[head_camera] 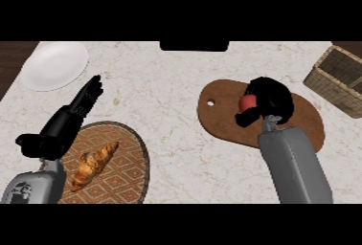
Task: Pick the bell pepper from the cutting board and place it in the basket
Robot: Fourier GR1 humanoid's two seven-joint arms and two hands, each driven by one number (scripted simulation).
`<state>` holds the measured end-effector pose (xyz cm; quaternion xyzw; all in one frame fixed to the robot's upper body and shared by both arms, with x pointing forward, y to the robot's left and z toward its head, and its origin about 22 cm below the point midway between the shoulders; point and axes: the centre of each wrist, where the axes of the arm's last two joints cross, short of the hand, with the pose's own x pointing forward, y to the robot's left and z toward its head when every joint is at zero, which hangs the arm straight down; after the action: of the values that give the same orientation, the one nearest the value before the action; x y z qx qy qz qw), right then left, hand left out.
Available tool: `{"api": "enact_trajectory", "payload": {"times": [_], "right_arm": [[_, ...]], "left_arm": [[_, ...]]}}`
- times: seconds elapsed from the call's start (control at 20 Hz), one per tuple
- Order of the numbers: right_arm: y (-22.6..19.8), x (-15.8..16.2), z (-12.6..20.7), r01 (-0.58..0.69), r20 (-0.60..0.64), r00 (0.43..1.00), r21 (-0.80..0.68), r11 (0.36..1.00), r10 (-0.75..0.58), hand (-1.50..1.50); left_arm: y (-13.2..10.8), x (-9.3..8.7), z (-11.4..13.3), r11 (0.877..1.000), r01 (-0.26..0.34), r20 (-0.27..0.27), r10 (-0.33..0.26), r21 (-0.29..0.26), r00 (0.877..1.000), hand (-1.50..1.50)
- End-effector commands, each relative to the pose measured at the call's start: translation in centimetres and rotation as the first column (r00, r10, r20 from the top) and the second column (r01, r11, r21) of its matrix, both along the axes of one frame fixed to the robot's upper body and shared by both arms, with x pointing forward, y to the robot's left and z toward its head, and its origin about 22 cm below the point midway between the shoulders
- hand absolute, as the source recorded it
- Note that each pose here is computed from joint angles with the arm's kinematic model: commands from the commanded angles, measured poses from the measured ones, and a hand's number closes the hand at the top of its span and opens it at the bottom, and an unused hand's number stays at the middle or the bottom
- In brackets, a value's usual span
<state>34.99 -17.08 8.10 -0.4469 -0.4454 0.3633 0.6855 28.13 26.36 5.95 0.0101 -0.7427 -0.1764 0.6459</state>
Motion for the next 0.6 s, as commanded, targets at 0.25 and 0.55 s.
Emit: {"api": "enact_trajectory", "payload": {"times": [0.25, 0.55], "right_arm": [[5.1, 0.0, 9.7, 0.014, 0.352, 0.923, 0.373, 0.928, -0.155, 1.5], [5.9, -3.2, 16.0, -0.026, 0.556, 0.798, 0.421, 0.907, -0.235, 1.5]], "left_arm": [[-0.1, 0.5, -0.8, 1.0, -0.013, 0.013, 0.013, -0.007, 1.0, 0.0], [-0.4, 0.2, 0.4, 1.0, -0.024, -0.007, 0.024, -0.019, 1.0, 0.0]]}}
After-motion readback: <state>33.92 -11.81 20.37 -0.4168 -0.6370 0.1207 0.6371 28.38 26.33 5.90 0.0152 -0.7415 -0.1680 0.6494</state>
